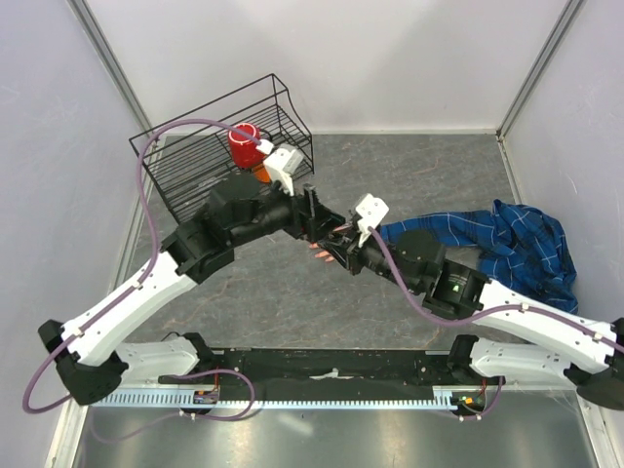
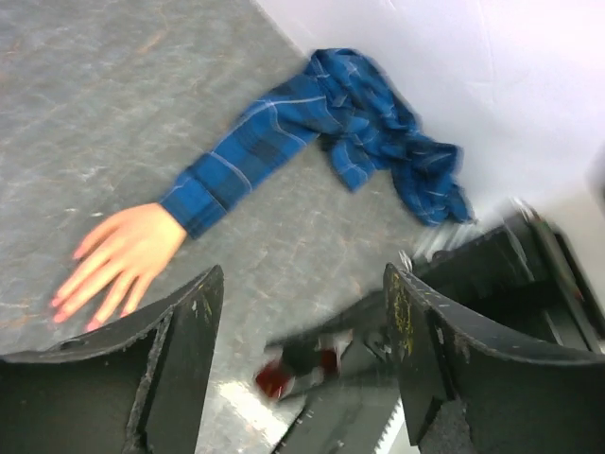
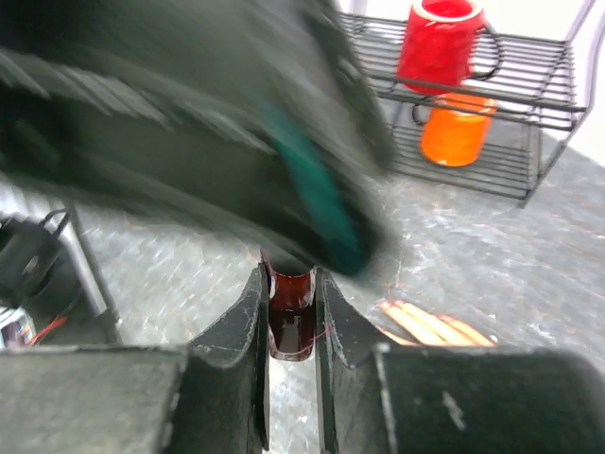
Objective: Paint the nails
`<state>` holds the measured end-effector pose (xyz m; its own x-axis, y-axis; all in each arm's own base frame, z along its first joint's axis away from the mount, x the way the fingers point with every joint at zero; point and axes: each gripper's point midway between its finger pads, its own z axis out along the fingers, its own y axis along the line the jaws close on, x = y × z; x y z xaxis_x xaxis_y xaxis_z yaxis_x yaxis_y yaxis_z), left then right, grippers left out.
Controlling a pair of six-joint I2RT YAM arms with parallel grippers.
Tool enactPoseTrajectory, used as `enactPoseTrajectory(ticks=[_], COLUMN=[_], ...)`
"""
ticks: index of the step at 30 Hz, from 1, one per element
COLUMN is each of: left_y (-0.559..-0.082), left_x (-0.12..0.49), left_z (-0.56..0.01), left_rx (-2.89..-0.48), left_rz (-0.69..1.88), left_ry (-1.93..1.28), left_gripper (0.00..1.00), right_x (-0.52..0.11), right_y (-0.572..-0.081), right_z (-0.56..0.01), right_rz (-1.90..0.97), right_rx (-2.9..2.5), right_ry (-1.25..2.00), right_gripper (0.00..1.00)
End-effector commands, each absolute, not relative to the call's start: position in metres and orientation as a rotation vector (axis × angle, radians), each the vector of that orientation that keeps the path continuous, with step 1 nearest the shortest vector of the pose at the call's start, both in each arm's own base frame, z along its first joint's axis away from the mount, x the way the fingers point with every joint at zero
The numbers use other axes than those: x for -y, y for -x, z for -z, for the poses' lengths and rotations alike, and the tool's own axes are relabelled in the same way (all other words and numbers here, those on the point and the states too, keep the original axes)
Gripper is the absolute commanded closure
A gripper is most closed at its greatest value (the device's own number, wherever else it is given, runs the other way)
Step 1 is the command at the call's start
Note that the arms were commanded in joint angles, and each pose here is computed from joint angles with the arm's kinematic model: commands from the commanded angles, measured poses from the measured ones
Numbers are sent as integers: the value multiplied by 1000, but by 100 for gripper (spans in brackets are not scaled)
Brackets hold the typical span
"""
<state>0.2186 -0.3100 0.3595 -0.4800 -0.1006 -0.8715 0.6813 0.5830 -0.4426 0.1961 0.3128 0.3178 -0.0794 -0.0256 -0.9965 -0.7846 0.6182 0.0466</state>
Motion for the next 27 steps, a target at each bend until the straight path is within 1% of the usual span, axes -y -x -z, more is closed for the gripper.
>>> enactPoseTrajectory(ticks=[1,3,4,5,6,7,11,14,17,18,20,21,23,24,25,26,27], left_y=[-189,-175,-170,-164,-152,-148,-145,-137,-132,-132,-130,-129,-127,-128,-128,-131,-134], left_x=[295,290,290,290,291,293,298,298,298,299,298,298,298,299,299,300,301], left_z=[-417,-413,-420,-412,-414,-418,-410,-420,-425,-424,-425,-424,-424,-423,-423,-423,-415], left_rx=[-1598,-1580,-1529,-1541,-1508,-1474,-1476,-1419,-1392,-1396,-1390,-1389,-1383,-1387,-1384,-1393,-1451], left_rz=[1291,1395,1428,1475,1531,1556,1634,1682,1705,1708,1714,1716,1720,1719,1712,1698,1691], left_ry=[-553,-600,-624,-640,-712,-735,-758,-802,-829,-834,-848,-853,-872,-878,-887,-877,-860], left_gripper=[25,26,26,27,26,27,27,32,41,47,52,58,68,78,85,97,98], right_x=[-305,-301,-301,-302,-302,-303,-306,-307,-306,-306,-308,-309,-310,-309,-309,-310,-310], right_y=[-173,-163,-157,-150,-145,-142,-126,-128,-128,-128,-130,-131,-134,-135,-139,-143,-147], right_z=[-347,-351,-350,-352,-355,-358,-375,-383,-387,-385,-382,-382,-381,-381,-382,-379,-381], right_rz=[-968,-1063,-1098,-1149,-1180,-1202,-1320,-1345,-1371,-1378,-1394,-1396,-1402,-1400,-1386,-1374,-1353], right_rx=[-1392,-1384,-1385,-1386,-1375,-1369,-1307,-1279,-1248,-1248,-1257,-1260,-1265,-1265,-1270,-1284,-1292], right_ry=[787,805,818,831,834,841,854,831,811,808,813,816,810,806,791,788,779], right_gripper=[100,100,100,100,100,100,100,100,100,100,100,100,100,100,100,100,100])
